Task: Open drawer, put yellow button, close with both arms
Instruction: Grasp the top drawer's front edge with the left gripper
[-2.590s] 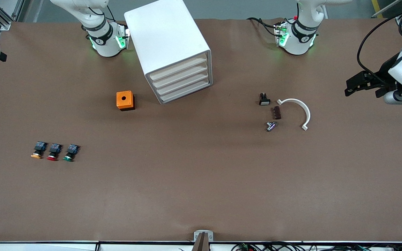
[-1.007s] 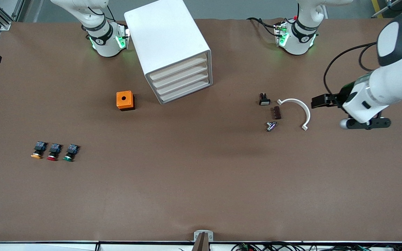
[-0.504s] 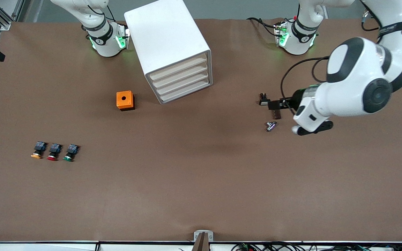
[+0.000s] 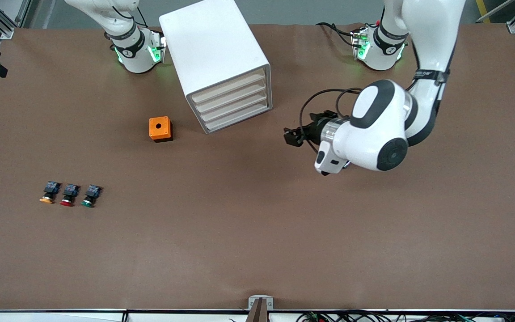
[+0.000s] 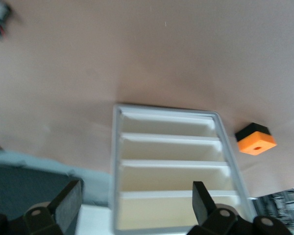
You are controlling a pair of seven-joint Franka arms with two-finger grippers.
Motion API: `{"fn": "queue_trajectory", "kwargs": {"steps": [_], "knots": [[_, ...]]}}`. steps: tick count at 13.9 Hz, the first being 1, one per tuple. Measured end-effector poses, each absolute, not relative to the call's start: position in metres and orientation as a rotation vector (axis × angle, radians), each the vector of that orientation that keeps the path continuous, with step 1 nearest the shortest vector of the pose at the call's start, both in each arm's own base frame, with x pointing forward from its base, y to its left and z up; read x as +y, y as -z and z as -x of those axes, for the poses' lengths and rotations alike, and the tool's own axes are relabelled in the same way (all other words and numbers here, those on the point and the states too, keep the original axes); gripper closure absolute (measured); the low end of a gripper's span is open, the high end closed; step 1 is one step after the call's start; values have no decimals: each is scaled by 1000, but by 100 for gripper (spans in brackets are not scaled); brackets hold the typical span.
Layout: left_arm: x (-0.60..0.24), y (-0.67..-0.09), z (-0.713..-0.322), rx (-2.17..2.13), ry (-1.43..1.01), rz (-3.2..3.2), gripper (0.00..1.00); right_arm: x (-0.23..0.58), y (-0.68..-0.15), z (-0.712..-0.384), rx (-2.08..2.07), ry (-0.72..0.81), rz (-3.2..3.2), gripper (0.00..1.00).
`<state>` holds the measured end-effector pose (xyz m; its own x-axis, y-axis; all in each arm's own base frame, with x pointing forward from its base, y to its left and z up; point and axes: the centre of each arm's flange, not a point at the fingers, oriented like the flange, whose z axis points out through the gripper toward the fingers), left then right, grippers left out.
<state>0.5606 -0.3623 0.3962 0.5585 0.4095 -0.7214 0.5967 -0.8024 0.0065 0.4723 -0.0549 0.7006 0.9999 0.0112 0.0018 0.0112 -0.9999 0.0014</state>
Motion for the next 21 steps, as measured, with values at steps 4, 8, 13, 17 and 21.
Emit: {"fn": "queue_trajectory", "kwargs": {"steps": [4, 8, 13, 17, 21], "knots": [[-417, -383, -547, 1159, 1216, -2432, 0, -56, -700, -472, 14, 3, -3141, 0], [-454, -373, -528, 1413, 1311, -2355, 0, -56, -699, -472, 13, 3, -3141, 0], [-466, -320, -520, 1785, 1436, -2258, 0, -56, -699, -471, 13, 12, -3142, 0], [-471, -304, -508, 2014, 1649, -2126, 0, -56, -698, -471, 12, 17, -3142, 0], [-474, -293, -496, 2187, 1848, -2010, 0, -56, -698, -471, 12, 18, -3142, 0]]}}
